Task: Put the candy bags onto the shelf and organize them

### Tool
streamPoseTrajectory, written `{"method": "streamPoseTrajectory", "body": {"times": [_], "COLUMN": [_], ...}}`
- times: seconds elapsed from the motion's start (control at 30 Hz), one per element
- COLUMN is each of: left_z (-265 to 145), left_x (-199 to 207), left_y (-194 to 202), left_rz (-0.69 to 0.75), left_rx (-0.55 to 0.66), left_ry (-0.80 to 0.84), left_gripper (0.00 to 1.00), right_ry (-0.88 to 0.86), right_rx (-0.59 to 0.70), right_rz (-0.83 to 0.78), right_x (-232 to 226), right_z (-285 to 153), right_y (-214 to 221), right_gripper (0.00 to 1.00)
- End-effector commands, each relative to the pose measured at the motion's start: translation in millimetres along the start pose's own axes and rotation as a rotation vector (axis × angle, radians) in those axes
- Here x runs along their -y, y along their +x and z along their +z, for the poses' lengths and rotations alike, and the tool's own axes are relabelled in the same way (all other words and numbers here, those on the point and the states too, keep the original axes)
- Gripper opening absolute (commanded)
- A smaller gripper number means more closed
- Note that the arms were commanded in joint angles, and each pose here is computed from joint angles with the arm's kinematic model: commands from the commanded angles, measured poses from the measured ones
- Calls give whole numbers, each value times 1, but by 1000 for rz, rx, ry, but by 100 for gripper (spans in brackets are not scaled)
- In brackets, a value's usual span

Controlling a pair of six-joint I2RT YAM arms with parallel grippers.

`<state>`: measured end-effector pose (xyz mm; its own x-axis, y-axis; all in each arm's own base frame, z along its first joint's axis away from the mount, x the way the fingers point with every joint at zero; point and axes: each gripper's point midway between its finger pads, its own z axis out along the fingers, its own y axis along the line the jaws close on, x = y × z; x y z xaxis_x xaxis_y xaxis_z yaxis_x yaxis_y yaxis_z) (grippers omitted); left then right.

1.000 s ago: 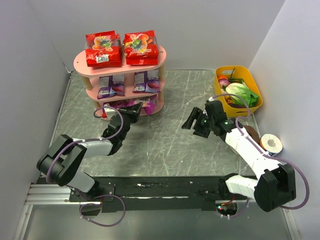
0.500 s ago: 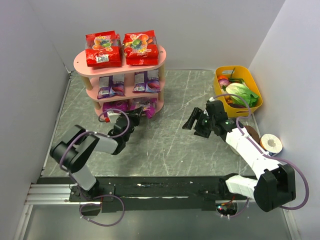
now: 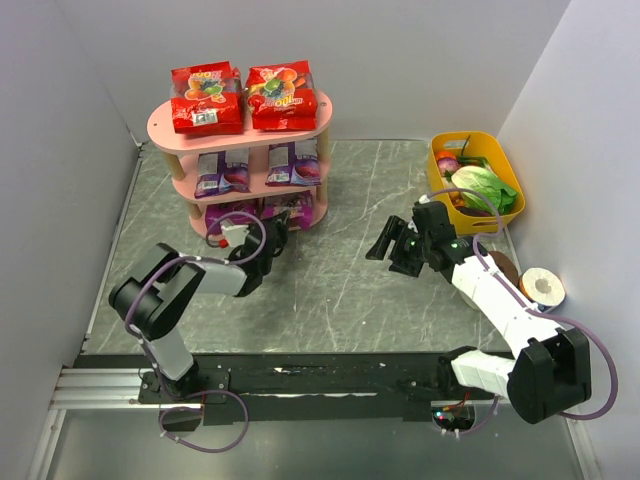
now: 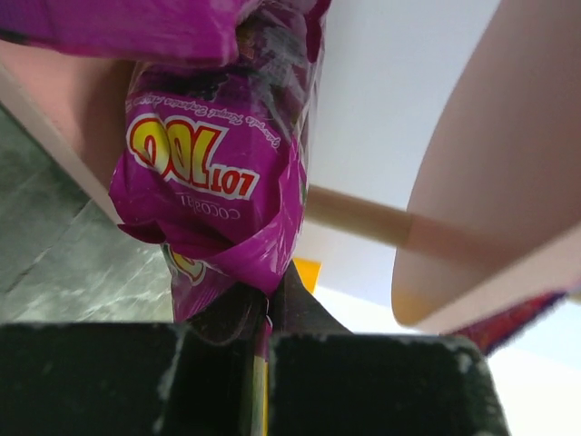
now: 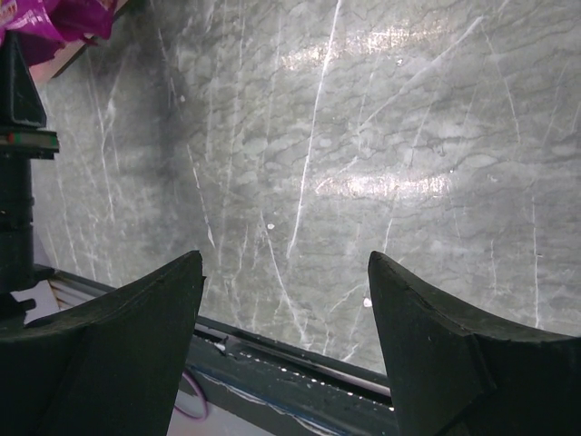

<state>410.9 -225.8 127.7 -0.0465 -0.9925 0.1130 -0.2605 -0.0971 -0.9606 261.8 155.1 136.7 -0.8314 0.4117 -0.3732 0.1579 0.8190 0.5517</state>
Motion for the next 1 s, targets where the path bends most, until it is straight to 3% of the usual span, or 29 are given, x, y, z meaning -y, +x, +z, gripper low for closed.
{"method": "streamPoseTrajectory", "body": {"times": [0.0, 0.53, 0.8, 0.97], "left_z": [15, 40, 45, 42], "left_x": [-2, -34, -29, -13], "left_y": [-2, 5, 11, 10], "left_rz": [-73, -137, -124, -85], "left_rx": [79, 60, 7, -7], "left_ry": [-65, -127, -98, -65], "left_gripper": [1, 2, 13, 26], "right_ry": [-6, 13, 13, 11], "right_rx": [23, 37, 39, 43], "right_rz": [-5, 4, 9, 17], "right_x": [2, 10, 11, 11], "right_z": [-4, -7, -8, -9], "right_y": [-4, -12, -13, -12], "right_gripper": [80, 80, 80, 80]}}
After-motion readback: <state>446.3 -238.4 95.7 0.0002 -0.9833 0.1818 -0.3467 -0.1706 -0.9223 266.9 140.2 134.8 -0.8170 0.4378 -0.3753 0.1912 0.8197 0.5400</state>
